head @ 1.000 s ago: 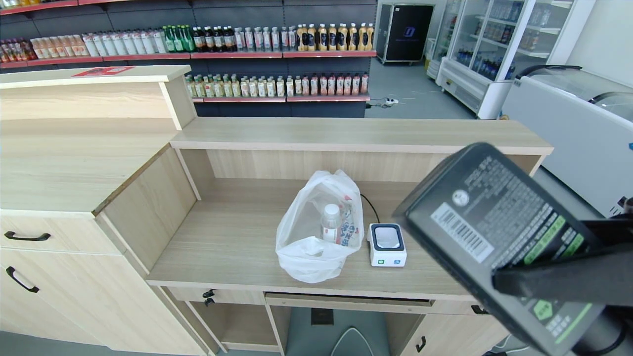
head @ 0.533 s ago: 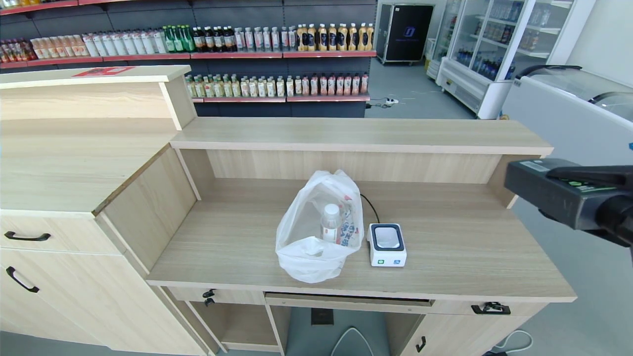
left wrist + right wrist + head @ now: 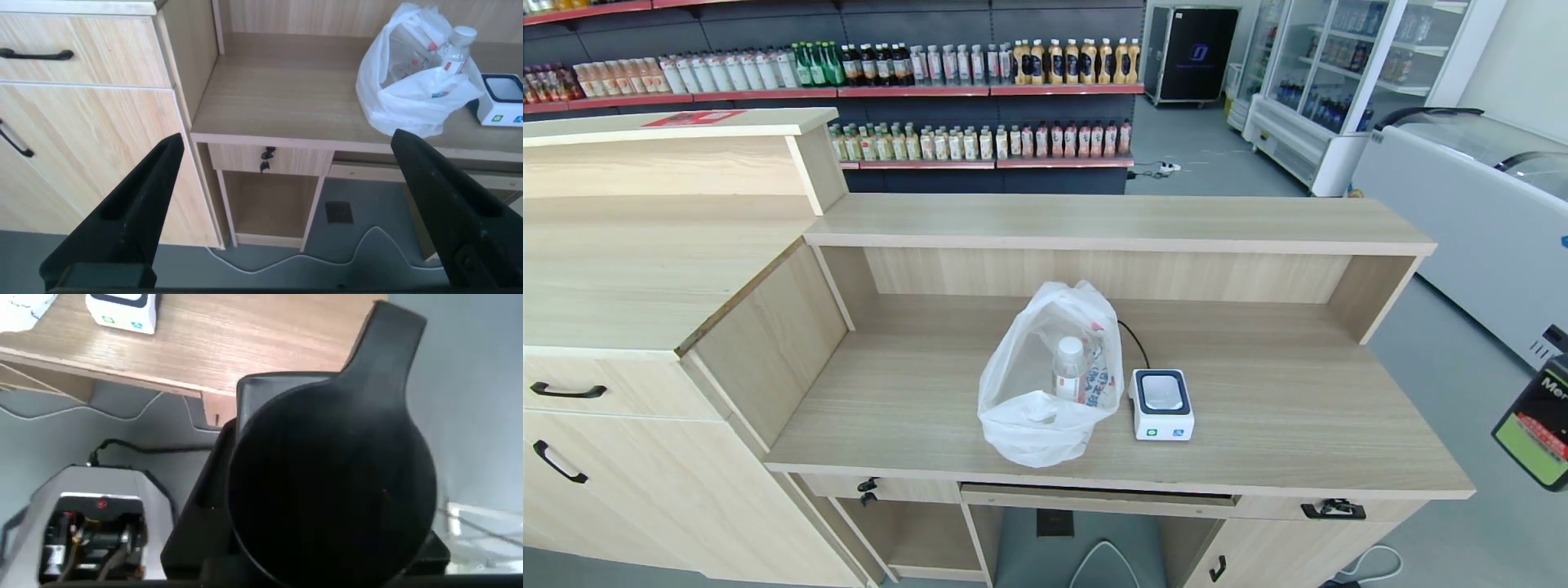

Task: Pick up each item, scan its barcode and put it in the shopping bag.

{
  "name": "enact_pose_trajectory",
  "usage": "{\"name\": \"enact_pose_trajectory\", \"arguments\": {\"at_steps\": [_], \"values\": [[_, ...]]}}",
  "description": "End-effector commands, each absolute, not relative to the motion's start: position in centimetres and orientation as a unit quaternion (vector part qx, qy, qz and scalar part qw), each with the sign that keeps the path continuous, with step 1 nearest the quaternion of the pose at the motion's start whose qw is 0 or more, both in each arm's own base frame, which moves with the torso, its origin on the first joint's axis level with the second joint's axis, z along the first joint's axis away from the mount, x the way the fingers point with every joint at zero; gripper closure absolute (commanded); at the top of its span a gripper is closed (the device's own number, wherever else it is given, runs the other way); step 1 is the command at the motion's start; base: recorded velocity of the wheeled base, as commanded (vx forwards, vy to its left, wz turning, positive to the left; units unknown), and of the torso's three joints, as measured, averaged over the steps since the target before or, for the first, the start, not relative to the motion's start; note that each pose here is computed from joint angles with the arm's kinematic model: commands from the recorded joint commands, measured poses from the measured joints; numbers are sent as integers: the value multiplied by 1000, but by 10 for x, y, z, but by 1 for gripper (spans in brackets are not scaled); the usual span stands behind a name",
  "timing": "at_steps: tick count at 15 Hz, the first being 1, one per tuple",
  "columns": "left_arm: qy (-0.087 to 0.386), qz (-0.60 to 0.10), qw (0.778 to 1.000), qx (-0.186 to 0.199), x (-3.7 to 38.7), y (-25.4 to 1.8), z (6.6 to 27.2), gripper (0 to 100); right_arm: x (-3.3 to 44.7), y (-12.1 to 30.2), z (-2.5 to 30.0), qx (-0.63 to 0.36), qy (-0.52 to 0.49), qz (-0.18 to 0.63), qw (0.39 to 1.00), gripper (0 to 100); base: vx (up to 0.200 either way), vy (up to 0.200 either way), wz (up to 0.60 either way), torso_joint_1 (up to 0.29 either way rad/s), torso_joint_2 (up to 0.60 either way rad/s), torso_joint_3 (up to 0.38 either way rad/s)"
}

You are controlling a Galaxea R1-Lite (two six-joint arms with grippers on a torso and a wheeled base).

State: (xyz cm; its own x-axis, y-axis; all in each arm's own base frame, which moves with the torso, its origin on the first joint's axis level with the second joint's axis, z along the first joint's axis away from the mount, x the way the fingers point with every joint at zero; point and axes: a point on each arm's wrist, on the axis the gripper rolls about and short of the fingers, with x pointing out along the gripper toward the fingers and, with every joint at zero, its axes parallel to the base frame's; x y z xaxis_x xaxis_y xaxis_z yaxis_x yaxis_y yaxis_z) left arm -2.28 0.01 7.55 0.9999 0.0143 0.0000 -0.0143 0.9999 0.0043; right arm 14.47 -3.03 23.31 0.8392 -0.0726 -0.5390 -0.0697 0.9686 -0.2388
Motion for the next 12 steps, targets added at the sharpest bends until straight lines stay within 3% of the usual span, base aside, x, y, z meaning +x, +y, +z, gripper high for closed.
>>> {"name": "enact_pose_trajectory", "arguments": {"at_steps": [1,2,7,9,10,12], "values": [[0,8,1000,2,-23,0,75,0,161,-34,221,-108,319,0,942,100,0,0,0,0,0,0],[0,8,1000,2,-23,0,75,0,164,-35,220,-108,319,-1,942,100,0,0,0,0,0,0],[0,8,1000,2,-23,0,75,0,187,-30,214,-71,268,20,960,100,0,0,600,1,2,4],[0,8,1000,2,-23,0,75,0,216,-29,212,-7,285,36,958,100,0,0,600,0,5,2],[0,8,1000,2,-23,0,75,0,230,-34,207,68,296,80,949,100,0,0,0,0,0,0],[0,8,1000,2,-23,0,75,0,254,-48,197,127,311,110,935,100,0,0,0,0,0,0]]}}
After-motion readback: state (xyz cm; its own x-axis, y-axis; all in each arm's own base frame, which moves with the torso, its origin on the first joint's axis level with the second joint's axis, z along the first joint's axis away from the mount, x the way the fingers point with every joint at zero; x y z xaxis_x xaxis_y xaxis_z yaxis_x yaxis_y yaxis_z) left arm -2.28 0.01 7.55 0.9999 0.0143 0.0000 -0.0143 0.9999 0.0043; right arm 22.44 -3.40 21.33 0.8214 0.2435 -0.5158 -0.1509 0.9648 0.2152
